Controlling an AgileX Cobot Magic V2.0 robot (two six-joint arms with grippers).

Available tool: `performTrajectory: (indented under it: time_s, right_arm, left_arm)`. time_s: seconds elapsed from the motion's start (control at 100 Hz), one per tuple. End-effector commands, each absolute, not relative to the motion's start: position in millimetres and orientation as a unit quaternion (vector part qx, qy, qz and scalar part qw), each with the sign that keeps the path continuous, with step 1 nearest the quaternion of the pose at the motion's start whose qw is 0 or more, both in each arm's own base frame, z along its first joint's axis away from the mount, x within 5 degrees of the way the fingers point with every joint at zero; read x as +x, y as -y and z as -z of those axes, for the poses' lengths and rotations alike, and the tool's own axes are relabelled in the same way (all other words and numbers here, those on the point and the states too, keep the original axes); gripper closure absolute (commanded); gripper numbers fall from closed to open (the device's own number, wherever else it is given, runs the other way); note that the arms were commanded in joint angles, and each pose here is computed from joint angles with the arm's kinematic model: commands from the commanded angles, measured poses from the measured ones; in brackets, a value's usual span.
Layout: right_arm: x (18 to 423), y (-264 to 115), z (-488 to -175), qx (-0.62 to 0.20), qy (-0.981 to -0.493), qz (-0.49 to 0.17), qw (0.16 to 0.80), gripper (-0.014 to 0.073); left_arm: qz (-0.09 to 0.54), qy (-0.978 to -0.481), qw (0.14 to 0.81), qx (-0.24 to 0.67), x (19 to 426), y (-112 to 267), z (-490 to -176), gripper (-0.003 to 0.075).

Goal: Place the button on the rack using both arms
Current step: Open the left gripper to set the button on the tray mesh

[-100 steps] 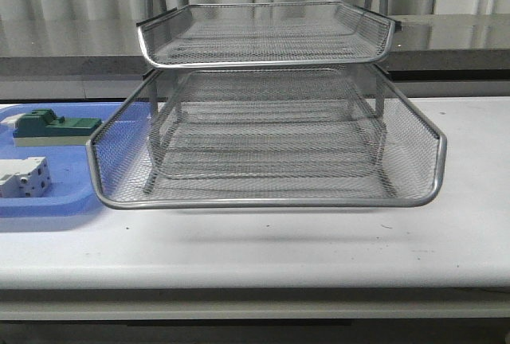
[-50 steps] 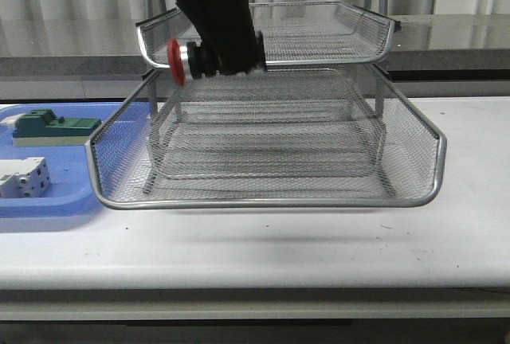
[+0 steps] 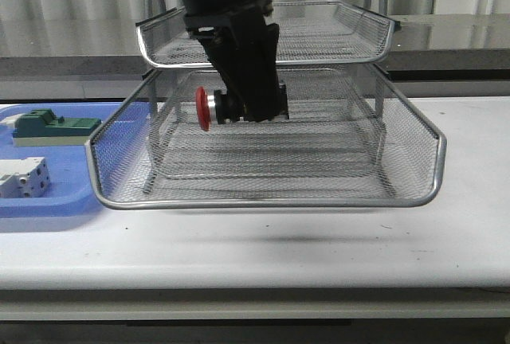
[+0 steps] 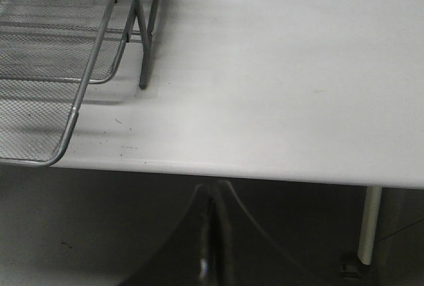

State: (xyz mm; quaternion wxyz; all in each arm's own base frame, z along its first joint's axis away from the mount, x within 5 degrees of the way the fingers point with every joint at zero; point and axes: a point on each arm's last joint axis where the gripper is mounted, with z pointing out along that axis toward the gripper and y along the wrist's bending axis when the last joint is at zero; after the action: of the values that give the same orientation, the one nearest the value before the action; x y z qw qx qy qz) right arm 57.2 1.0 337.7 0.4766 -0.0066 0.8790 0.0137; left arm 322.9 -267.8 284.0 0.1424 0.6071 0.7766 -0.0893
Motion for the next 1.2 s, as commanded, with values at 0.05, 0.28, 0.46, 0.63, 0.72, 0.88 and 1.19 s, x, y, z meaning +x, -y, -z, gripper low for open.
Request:
performTrajectory:
  time_s: [0.05, 0.28, 0.46, 0.63, 0.72, 0.88, 1.19]
  right_arm:
    - [59.4, -0.4, -352.1, -0.007, -0.857, -0.010, 0.516, 0.0665]
    - [59.4, -0.4, -352.1, -0.007, -0.857, -0.010, 0.516, 0.0665]
    - [59.4, -0.4, -352.1, -0.007, -0.857, -0.010, 0.516, 0.0665]
    - [59.4, -0.4, -352.1, -0.007, -0.857, -0.010, 0.516, 0.0665]
    - [59.4, -0.4, -352.1, -0.007, -0.857, -0.010, 0.516, 0.0665]
    - [59.4, -0.4, -352.1, -0.007, -0.857, -0.010, 0.516, 0.0665]
    - [59.4, -0.4, -352.1, -0.007, -0.857, -0.010, 0.516, 0.0665]
  left_arm:
    - [0.105, -0.770, 0.191, 0.599, 315.3, 268.8, -314.6, 0.0474]
    - [0.105, -0.770, 0.189, 0.600, 314.9, 268.6, -314.5, 0.0270]
    - [0.105, -0.770, 0.187, 0.600, 314.7, 268.4, -314.4, 0.0267]
    - [0.106, -0.770, 0.187, 0.601, 312.1, 266.5, -319.1, 0.0267]
    - [0.106, -0.771, 0.199, 0.596, 309.7, 261.5, -329.2, 0.0267]
    - [0.105, -0.784, 0.229, 0.568, 306.4, 238.7, -357.5, 0.0268]
    - [0.120, -0.833, 0.274, 0.465, 304.4, 159.9, -408.1, 0.0268]
